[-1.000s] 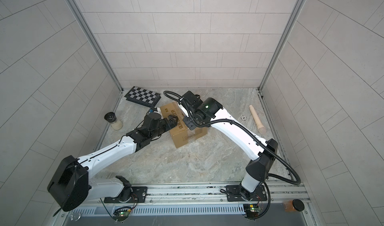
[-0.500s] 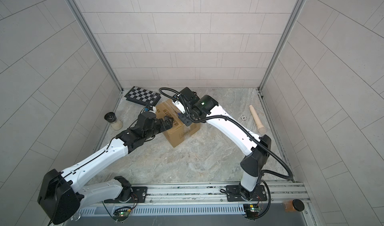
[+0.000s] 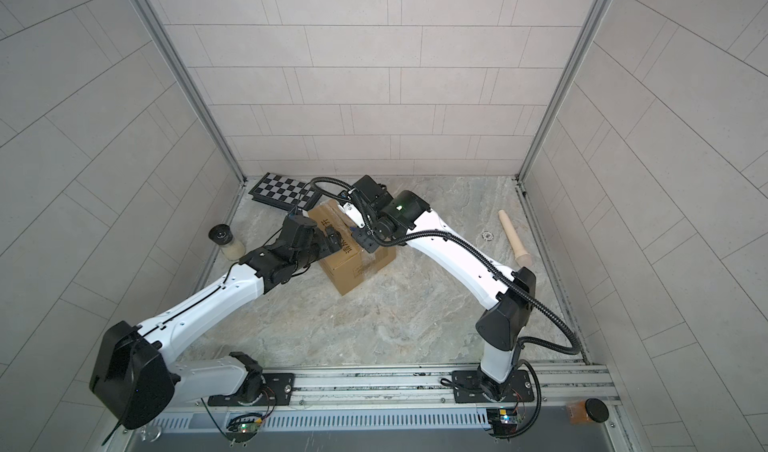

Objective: Unpack the express box

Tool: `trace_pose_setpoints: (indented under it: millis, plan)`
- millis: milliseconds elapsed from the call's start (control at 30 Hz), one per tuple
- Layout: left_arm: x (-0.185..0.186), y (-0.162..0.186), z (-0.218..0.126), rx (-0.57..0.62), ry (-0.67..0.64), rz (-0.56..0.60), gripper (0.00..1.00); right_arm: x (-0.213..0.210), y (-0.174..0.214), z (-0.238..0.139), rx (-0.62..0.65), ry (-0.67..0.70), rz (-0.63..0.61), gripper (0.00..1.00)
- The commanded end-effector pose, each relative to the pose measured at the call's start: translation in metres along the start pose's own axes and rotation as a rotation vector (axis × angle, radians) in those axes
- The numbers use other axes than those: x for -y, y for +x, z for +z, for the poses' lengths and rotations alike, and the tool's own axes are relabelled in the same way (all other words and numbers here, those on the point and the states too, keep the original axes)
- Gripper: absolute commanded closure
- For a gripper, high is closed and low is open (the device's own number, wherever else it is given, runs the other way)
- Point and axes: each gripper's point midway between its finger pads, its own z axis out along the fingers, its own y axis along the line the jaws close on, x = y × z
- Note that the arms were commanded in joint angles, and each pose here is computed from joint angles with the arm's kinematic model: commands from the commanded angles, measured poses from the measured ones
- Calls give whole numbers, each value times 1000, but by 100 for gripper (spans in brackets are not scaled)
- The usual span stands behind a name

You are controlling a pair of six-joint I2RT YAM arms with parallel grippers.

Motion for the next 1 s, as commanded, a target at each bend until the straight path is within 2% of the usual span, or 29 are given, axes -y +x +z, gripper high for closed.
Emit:
trace_pose_setpoints:
  millis: [0,133,533,733,967]
  plan:
    - [-30,16,8,-54,-133,6,0,-5,0,-13,4,14,9,100]
    - [-36,19,10,-59,-161,-4,0,1,9,-21,-21,70,23,100]
    - [-38,25,15,-75,-170,-20,0,4,34,-38,-87,97,70,100]
    - [-36,25,17,-78,-162,-24,0,-2,35,-28,-83,74,101,100]
    - [-27,28,20,-84,-102,-45,0,-11,15,2,-51,39,128,100]
